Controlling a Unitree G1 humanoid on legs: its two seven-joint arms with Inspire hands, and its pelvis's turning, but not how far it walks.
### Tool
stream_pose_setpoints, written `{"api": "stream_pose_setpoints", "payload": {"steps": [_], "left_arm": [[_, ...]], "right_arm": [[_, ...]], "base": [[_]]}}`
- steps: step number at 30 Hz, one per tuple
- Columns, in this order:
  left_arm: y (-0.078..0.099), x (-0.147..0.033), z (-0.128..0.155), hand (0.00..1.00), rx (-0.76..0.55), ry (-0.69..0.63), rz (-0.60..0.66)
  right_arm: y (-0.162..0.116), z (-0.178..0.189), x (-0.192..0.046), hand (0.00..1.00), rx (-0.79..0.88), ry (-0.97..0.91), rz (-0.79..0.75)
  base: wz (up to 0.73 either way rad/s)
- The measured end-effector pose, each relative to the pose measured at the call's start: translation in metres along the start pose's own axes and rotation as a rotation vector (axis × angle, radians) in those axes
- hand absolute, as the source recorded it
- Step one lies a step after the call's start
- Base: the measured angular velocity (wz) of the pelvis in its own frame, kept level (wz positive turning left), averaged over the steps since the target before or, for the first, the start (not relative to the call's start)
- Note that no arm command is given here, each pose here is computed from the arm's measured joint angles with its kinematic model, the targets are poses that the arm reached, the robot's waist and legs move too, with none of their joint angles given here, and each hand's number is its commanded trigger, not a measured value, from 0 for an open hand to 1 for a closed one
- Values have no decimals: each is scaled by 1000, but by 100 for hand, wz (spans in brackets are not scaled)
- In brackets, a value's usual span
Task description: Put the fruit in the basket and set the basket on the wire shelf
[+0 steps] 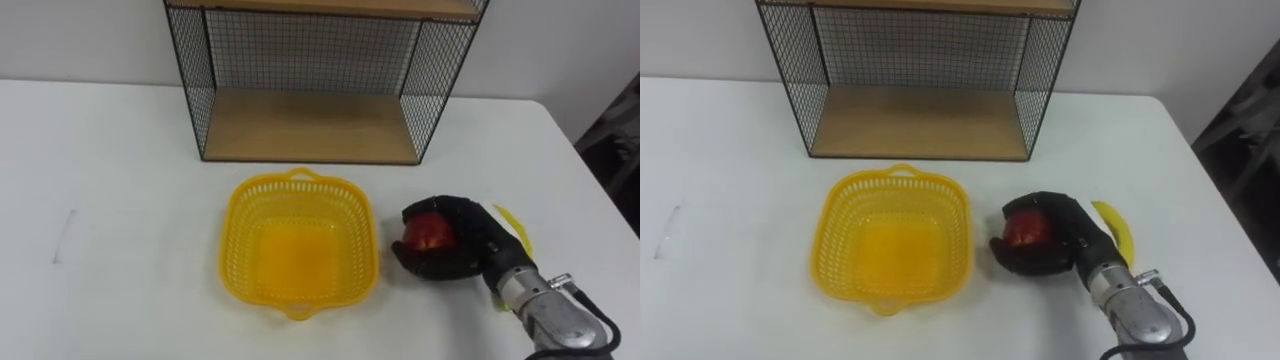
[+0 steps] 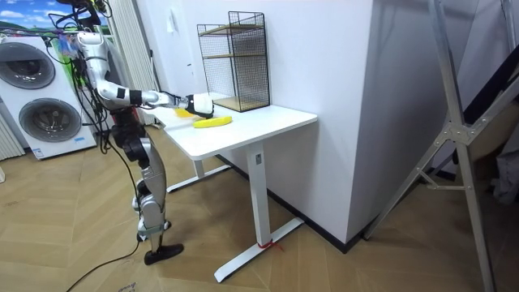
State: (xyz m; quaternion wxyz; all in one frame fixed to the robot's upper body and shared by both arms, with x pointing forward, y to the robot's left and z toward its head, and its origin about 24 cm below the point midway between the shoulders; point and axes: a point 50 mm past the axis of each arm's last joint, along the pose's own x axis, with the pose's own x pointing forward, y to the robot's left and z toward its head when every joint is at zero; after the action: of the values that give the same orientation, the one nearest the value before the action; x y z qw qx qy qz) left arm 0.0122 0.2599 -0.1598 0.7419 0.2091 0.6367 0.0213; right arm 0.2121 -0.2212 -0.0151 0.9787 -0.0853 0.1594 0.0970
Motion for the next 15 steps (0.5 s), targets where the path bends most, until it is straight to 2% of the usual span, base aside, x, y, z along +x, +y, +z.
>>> {"api": "stream_pose_setpoints", "payload": {"steps": [2, 8, 15], "left_arm": [[0, 0, -1, 0, -1, 4, 0], [-4, -1, -7, 0, -2, 18, -8], [-12, -2, -9, 0, -7, 22, -27]], "right_arm": [[1, 1, 0, 100, 111, -24, -6], [4, 2, 1, 100, 294, -70, -10], [4, 9, 1, 100, 348, -109, -27]], "base": [[0], [0], [0]]}}
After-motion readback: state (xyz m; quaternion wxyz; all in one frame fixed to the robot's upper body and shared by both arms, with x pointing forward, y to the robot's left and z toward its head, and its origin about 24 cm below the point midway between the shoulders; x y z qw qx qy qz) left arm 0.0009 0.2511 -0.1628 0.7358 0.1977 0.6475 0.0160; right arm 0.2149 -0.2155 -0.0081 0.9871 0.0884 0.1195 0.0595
